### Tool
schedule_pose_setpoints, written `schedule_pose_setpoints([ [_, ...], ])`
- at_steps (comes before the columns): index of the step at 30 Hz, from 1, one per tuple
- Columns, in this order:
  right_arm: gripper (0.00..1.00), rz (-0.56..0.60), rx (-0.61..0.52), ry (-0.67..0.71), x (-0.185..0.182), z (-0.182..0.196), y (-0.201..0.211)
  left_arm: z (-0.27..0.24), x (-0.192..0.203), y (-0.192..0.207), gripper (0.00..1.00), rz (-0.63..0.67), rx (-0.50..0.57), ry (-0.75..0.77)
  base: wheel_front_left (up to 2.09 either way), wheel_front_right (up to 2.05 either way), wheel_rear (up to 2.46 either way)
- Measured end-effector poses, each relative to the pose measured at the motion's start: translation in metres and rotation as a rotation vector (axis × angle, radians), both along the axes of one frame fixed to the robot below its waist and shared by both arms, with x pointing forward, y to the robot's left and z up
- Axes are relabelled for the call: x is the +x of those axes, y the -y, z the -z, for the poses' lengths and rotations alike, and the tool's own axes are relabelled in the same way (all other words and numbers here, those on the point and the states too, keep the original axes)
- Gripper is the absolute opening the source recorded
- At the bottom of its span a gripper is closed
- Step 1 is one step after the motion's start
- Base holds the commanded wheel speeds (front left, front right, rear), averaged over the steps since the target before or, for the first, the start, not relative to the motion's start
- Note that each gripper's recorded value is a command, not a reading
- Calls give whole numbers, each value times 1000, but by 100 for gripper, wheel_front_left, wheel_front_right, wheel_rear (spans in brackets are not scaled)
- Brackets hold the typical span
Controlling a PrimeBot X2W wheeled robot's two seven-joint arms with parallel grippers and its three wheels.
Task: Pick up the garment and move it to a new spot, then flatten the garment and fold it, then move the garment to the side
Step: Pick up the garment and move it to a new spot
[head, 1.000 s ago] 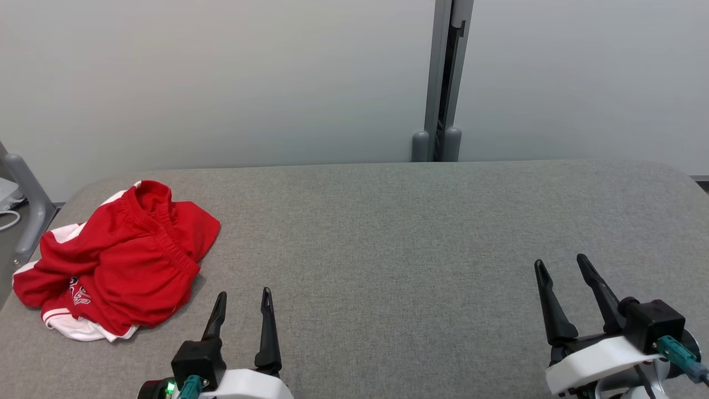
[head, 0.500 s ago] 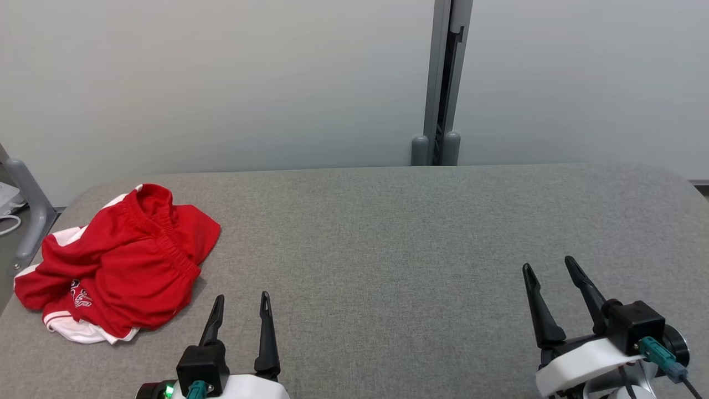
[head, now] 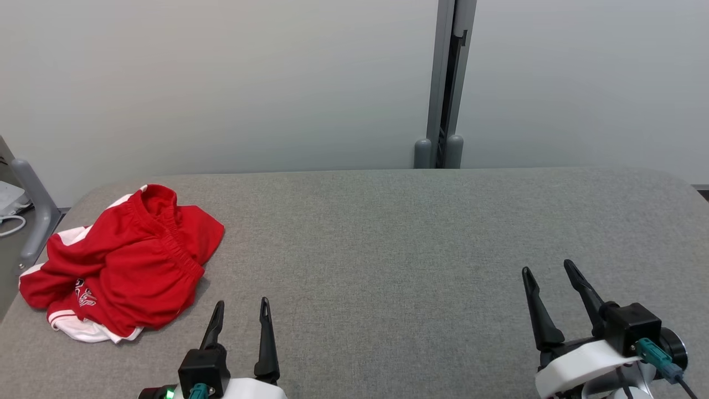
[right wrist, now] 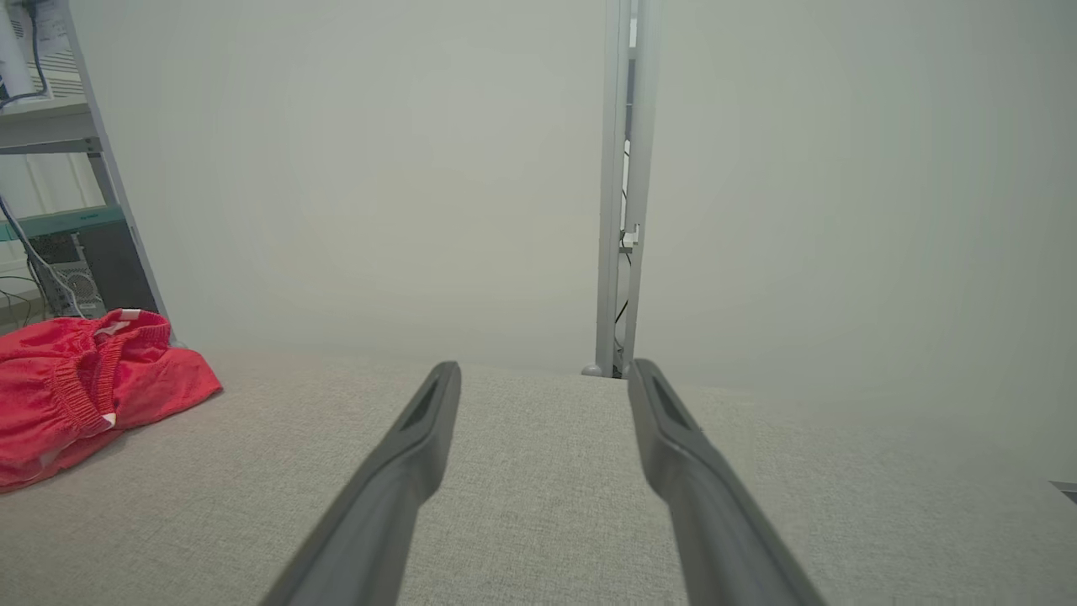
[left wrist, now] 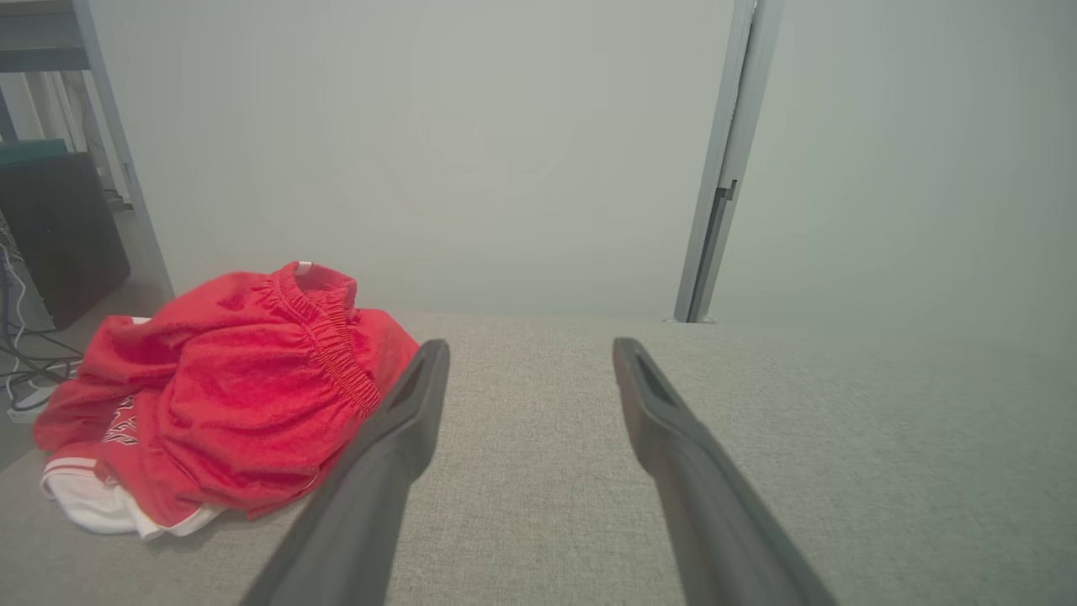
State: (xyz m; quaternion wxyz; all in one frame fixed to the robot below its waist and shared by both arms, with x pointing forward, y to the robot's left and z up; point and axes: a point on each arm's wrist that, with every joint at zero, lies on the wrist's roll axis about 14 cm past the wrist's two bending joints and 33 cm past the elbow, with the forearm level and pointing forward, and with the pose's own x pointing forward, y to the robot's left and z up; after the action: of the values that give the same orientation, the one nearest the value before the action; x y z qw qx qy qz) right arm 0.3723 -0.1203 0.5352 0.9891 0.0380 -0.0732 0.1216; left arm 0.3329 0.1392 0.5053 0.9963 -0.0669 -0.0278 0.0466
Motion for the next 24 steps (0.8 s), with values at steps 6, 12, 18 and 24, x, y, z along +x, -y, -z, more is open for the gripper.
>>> schedule_pose_setpoints([
  [6,100,-4,14,-6,2,1,-2,4,-2,-4,100,-9,-36,-16,0,0,0],
  [12,100,-65,17,-3,5,-1,-23,7,-9,-19,100,-53,-45,-18,0,0,0],
  [18,100,-142,30,-32,9,6,-51,10,-24,-49,100,-154,-48,-22,0,0,0],
  [24,100,-276,47,-33,10,2,-98,11,-47,-84,100,-271,-34,-14,0,0,0],
])
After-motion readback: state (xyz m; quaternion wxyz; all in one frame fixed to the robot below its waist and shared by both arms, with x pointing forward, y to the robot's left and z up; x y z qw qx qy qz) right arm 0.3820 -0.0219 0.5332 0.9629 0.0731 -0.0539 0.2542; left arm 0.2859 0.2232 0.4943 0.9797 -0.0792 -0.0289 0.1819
